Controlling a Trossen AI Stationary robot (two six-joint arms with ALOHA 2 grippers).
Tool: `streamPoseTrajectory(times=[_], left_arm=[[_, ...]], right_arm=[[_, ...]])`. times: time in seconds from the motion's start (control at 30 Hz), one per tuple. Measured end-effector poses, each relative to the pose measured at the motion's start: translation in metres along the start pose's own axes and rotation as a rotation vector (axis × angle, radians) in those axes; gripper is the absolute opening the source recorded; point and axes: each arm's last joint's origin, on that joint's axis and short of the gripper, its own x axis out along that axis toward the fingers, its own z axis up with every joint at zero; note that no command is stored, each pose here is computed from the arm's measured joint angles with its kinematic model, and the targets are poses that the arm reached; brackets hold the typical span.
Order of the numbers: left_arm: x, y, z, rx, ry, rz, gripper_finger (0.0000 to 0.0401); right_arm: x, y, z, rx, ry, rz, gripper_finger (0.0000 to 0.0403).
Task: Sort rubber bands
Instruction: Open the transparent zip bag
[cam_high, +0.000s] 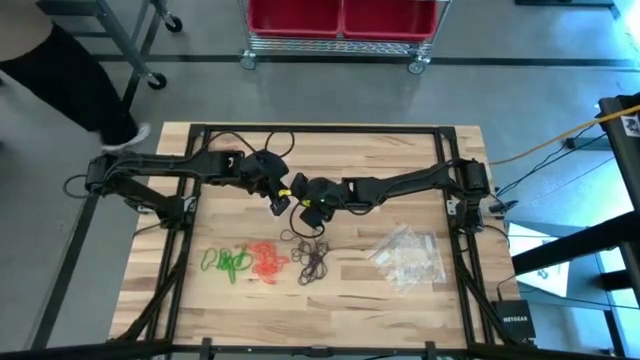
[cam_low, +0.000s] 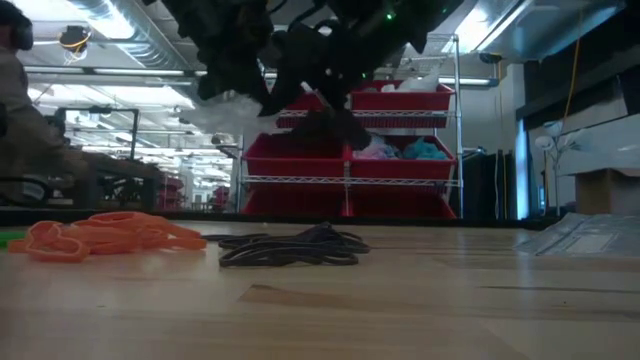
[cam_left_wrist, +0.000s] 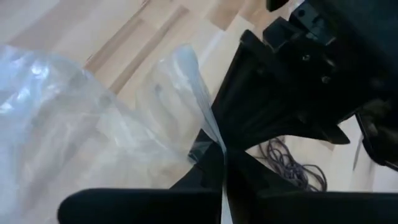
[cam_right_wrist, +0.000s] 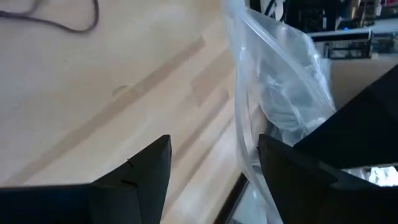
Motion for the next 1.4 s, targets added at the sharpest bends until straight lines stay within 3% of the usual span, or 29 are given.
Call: streamPoseTrajectory(times=[0.4,0.57,0.73,0.9,1.07,1.33,1.4], left_arm=[[-0.013,-0.007,0.007,-0.018,-0.014,-0.008,0.0],[-0.022,0.001,0.002,-0.019,0.026,0.2,0.0],[-0.024,0.009,-0.004,-0.01,0.041,0.368,0.0],[-0.017,0.01,-0.008,0.005,0.068,0.371,0.0],[-0.012,0.007,-0.012,0.041,0.095,0.385,0.0],[-0.007,0.005,-0.009,0.048,0.066,0.385,0.0],[-0.007,0.006,-0.011,0.059,0.076,0.405,0.0]], right_arm=[[0.028,0.027,0.003,0.077,0.089,0.069,0.0234],[0.029,0.037,0.005,0.16,0.059,0.148,0.0234],[0.028,0.035,0.01,0.251,-0.004,0.141,0.0234],[0.028,0.031,0.014,0.283,-0.031,0.105,0.0234],[0.031,0.039,0.014,0.366,-0.076,0.191,0.0234],[0.033,0.036,0.015,0.391,-0.073,0.139,0.0234],[0.032,0.037,0.016,0.431,-0.097,0.182,0.0234]])
